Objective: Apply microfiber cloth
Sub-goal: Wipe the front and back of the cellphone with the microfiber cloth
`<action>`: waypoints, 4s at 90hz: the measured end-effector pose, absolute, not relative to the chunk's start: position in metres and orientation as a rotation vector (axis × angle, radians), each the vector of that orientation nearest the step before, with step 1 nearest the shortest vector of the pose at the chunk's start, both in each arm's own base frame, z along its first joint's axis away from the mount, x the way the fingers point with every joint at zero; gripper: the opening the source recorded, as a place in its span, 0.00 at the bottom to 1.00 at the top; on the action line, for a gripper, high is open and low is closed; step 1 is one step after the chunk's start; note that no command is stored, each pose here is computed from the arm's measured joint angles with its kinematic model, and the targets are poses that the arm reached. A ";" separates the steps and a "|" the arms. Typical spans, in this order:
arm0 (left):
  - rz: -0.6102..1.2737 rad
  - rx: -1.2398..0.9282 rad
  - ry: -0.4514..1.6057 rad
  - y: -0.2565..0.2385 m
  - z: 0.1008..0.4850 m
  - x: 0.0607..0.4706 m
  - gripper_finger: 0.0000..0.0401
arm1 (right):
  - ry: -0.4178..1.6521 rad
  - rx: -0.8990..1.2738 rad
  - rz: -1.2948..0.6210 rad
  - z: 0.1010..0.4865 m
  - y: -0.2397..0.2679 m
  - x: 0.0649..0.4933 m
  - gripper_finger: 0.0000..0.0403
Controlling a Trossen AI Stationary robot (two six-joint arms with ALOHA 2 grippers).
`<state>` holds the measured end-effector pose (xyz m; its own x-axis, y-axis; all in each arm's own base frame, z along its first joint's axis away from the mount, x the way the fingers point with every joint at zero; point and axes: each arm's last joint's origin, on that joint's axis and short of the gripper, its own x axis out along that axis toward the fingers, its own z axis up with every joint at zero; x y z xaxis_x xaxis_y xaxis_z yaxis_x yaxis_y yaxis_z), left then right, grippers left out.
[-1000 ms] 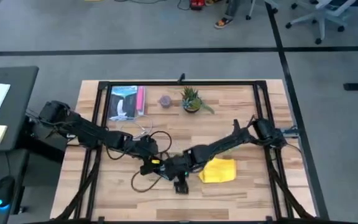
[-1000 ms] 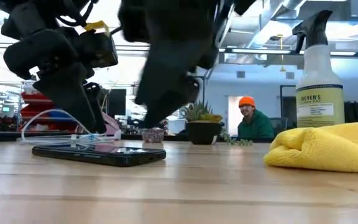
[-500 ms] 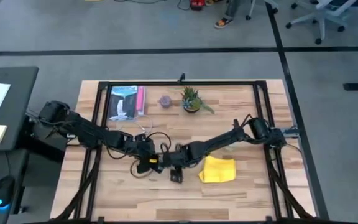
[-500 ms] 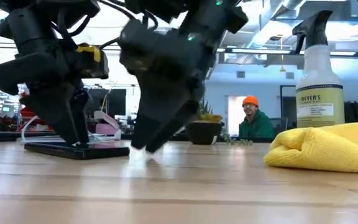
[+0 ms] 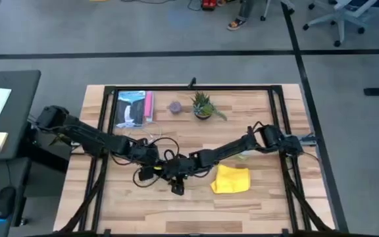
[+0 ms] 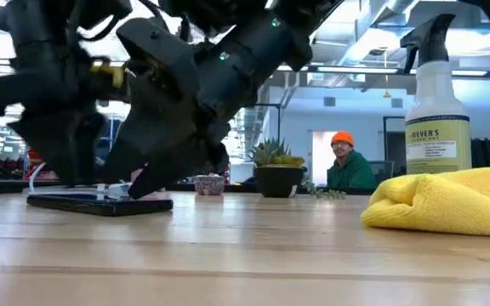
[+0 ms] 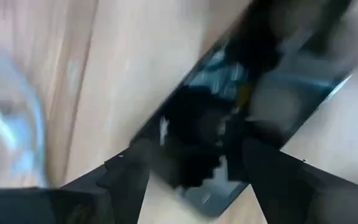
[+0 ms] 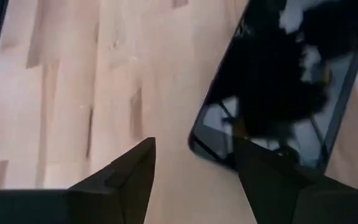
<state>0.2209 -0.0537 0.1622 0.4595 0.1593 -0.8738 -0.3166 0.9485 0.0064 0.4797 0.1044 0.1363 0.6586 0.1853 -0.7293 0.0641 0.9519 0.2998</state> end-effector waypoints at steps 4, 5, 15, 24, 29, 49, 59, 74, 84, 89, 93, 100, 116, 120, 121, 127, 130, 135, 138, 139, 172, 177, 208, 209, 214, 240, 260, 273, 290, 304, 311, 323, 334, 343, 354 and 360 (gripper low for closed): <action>0.312 -0.177 1.071 -0.054 0.160 0.220 0.58 | 0.859 0.307 0.048 0.136 0.102 0.479 0.47; 0.315 -0.181 1.072 -0.054 0.159 0.220 0.58 | 0.863 0.305 0.041 0.136 0.101 0.479 0.47; 0.319 -0.219 1.046 -0.058 0.156 0.219 0.58 | 0.938 0.270 -0.066 0.145 0.089 0.470 0.44; 0.303 -0.263 0.982 -0.063 0.157 0.223 0.58 | 1.049 0.219 -0.242 0.150 0.077 0.454 0.41; 0.280 -0.285 0.941 -0.066 0.159 0.226 0.58 | 1.087 0.184 -0.352 0.156 0.070 0.445 0.40; 0.231 -0.287 0.805 -0.071 0.172 0.240 0.58 | 1.030 0.216 -0.264 0.181 0.081 0.442 0.37; 0.257 -0.254 0.783 -0.068 0.174 0.242 0.58 | 0.987 0.280 -0.026 0.186 0.105 0.448 0.37; 0.267 -0.200 0.818 -0.063 0.169 0.244 0.58 | 0.995 0.311 0.081 0.167 0.129 0.451 0.37; 0.279 -0.182 0.861 -0.064 0.158 0.246 0.58 | 1.020 0.350 0.029 0.159 0.127 0.452 0.37; 0.283 -0.176 0.884 -0.064 0.153 0.247 0.58 | 1.015 0.356 -0.008 0.159 0.122 0.453 0.37; 0.285 -0.186 0.893 -0.065 0.151 0.247 0.58 | 1.025 0.348 -0.049 0.158 0.118 0.452 0.37; 0.283 -0.204 0.910 -0.067 0.148 0.247 0.58 | 1.059 0.321 -0.138 0.156 0.108 0.449 0.37; 0.272 -0.226 0.908 -0.074 0.148 0.245 0.58 | 1.131 0.235 -0.385 0.157 0.079 0.438 0.37; 0.272 -0.227 0.907 -0.074 0.148 0.245 0.58 | 1.145 0.234 -0.405 0.156 0.075 0.437 0.37; 0.272 -0.227 0.908 -0.074 0.148 0.245 0.58 | 1.145 0.235 -0.405 0.156 0.075 0.437 0.37; 0.277 -0.223 0.909 -0.073 0.148 0.245 0.58 | 1.133 0.239 -0.347 0.156 0.081 0.439 0.37; 0.279 -0.221 0.911 -0.073 0.148 0.245 0.58 | 1.128 0.236 -0.295 0.158 0.088 0.440 0.37; 0.289 -0.221 0.912 -0.072 0.148 0.245 0.58 | 1.106 0.237 -0.195 0.163 0.104 0.443 0.37; 0.294 -0.221 0.911 -0.072 0.148 0.245 0.58 | 1.091 0.236 -0.137 0.165 0.113 0.443 0.37; 0.296 -0.221 0.910 -0.072 0.148 0.245 0.58 | 1.087 0.235 -0.120 0.165 0.116 0.443 0.37; 0.364 -0.235 0.891 -0.068 0.147 0.245 0.58 | 1.001 0.279 0.132 0.150 0.151 0.452 0.37; 0.368 -0.235 0.890 -0.068 0.147 0.245 0.58 | 1.047 0.297 0.146 0.141 0.147 0.452 0.37; 0.367 -0.276 0.909 -0.072 0.146 0.242 0.58 | 1.059 0.319 0.079 0.133 0.133 0.458 0.37; 0.365 -0.277 0.909 -0.072 0.146 0.242 0.58 | 1.065 0.312 0.066 0.133 0.132 0.457 0.37; 0.356 -0.287 0.907 -0.075 0.146 0.241 0.58 | 1.084 0.282 0.001 0.137 0.127 0.453 0.37; 0.304 -0.342 0.847 -0.087 0.149 0.244 0.58 | 1.111 0.177 -0.356 0.143 0.099 0.442 0.37; 0.239 -0.396 0.753 -0.095 0.156 0.251 0.58 | 1.075 0.155 -0.437 0.144 0.092 0.443 0.37; 0.207 -0.387 0.717 -0.097 0.160 0.252 0.58 | 1.066 0.151 -0.459 0.144 0.087 0.444 0.37; 0.207 -0.373 0.726 -0.097 0.162 0.250 0.58 | 1.040 0.099 -0.512 0.149 0.080 0.444 0.37; 0.213 -0.349 0.806 -0.100 0.157 0.243 0.58 | 1.055 0.141 -0.401 0.169 0.088 0.440 0.37; 0.199 -0.333 0.858 -0.102 0.154 0.238 0.58 | 1.101 0.200 -0.314 0.167 0.094 0.439 0.37; 0.192 -0.304 0.888 -0.103 0.152 0.236 0.58 | 1.127 0.223 -0.272 0.149 0.098 0.444 0.37; 0.170 -0.309 0.884 -0.104 0.152 0.237 0.58 | 1.107 0.235 -0.280 0.138 0.093 0.450 0.37; 0.140 -0.303 0.849 -0.106 0.155 0.240 0.58 | 1.069 0.239 -0.292 0.138 0.088 0.455 0.37; 0.119 -0.298 0.816 -0.108 0.157 0.242 0.58 | 1.011 0.231 -0.341 0.139 0.077 0.460 0.37; 0.123 -0.297 0.810 -0.108 0.157 0.242 0.58 | 0.990 0.237 -0.345 0.140 0.072 0.463 0.37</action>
